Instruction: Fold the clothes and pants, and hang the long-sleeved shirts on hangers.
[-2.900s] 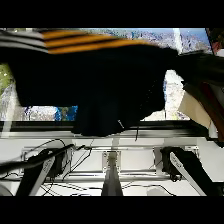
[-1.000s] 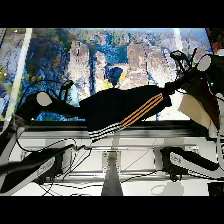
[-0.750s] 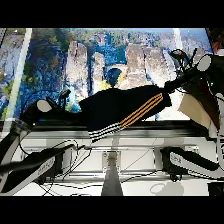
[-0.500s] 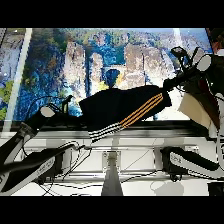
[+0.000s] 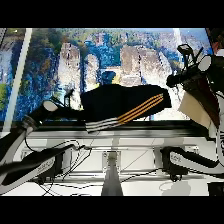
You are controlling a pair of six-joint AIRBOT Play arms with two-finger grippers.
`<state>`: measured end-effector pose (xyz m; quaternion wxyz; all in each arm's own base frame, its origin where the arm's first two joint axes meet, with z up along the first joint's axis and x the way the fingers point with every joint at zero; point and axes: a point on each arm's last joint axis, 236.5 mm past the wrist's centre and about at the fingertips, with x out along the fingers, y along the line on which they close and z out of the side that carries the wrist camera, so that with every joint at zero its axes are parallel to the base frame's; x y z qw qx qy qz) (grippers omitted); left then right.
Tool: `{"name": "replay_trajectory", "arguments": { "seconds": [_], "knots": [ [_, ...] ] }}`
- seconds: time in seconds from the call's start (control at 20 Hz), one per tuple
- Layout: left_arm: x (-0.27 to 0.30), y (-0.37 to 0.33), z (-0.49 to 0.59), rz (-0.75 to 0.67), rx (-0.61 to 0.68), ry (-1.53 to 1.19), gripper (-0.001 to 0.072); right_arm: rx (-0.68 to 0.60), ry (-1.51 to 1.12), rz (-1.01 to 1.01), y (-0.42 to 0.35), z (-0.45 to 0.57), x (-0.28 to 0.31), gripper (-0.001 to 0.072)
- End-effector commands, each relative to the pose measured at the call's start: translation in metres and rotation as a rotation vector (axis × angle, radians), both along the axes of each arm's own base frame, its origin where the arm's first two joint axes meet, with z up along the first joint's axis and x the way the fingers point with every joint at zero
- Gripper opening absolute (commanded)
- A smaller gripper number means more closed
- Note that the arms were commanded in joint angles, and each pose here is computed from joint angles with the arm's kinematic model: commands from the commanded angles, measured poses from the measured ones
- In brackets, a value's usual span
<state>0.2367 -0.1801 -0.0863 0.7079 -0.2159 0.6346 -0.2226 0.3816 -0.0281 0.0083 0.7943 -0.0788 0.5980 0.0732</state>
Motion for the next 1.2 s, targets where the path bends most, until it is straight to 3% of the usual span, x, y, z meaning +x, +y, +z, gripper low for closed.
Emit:
{"name": "replay_trajectory", "arguments": {
  "seconds": [0.0, 0.2, 0.5, 0.7, 0.95, 1.15],
  "knots": [
    [0.043, 0.071, 0.032, -0.048, 0.183, -0.117, 0.0010, 0.106, 0.113, -0.097, -0.002, -0.022, -0.015, 0.0695],
    [0.078, 0.131, 0.058, 0.068, 0.269, -0.186, 0.0010, 0.332, 0.286, -0.128, 0.044, -0.057, -0.034, 0.0693],
    [0.064, 0.120, 0.034, 0.001, 0.268, -0.095, 0.0010, 0.654, 0.328, -0.067, 0.121, -0.059, -0.048, 0.0694],
    [0.056, 0.100, 0.017, -0.068, 0.259, -0.047, 0.0010, 0.713, 0.349, -0.049, 0.135, -0.045, -0.054, 0.0695],
    [0.062, 0.071, 0.016, -0.112, 0.238, -0.089, 0.0010, 0.522, 0.341, -0.106, 0.111, -0.086, -0.057, 0.0701],
    [0.065, 0.067, 0.016, -0.117, 0.242, -0.108, 0.0010, 0.542, 0.326, -0.221, 0.115, -0.116, -0.057, 0.0698]
  ]
}}
